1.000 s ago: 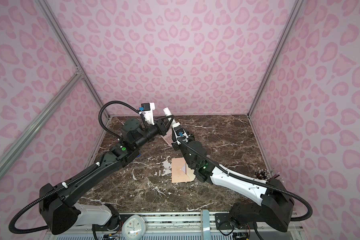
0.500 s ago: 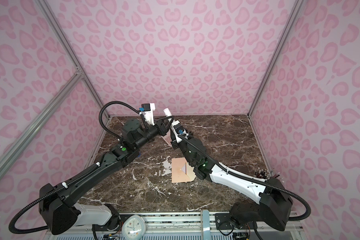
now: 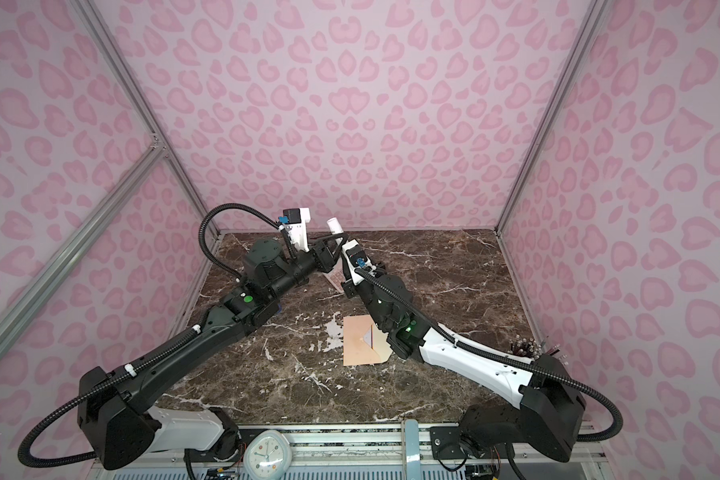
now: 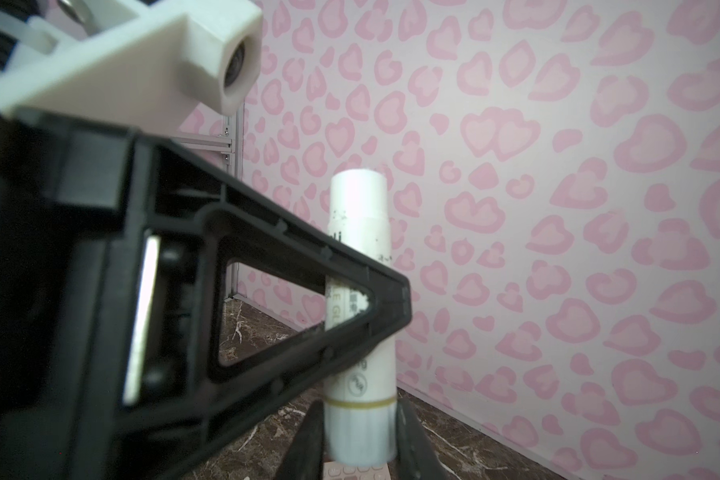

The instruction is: Place the letter into the envelope and seal it

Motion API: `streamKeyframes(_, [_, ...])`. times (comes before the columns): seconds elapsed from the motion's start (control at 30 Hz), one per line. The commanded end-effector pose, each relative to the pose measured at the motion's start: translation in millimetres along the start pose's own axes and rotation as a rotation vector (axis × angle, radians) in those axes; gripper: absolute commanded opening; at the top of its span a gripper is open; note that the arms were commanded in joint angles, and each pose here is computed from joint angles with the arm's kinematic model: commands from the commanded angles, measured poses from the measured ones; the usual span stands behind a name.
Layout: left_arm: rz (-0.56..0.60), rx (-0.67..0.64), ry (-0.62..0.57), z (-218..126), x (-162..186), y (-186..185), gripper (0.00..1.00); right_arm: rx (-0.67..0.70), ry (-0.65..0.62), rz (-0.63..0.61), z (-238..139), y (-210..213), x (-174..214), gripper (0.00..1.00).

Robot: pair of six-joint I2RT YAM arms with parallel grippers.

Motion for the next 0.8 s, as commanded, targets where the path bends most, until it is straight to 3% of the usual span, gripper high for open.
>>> streamKeyframes(0.0, [-0.003,0.025,-0.006,-1,-2,-5,0.04,-0.014,0.01,-0.022,1,3,1,0.26])
streamKeyframes(0.2, [-0.014,0.04,0.027,3,3,-5,0.04,-0.037,0.011,-0.018,2,4,-3,0.24])
streamKeyframes(0.4, [-0.038,0.103,0.087,1,8,-7,0.04,-0.139,-0.005,0.078,-2,1,-13,0.2])
streamKeyframes(0.77, [-0.128,0.405,0.318,-15,13,-20,0.04,-0.44,-0.077,0.352,-16,-13,-42,0.15])
Point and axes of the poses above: each gripper's point midway between its finger pads, its own z axis out along the fingers, its own y axis along the line the jaws close on, x = y × z, the point moved 4 cm from there along -z, back along the fingers, and after that the axes turned 13 degrees about -z, right-handed, at the moved point
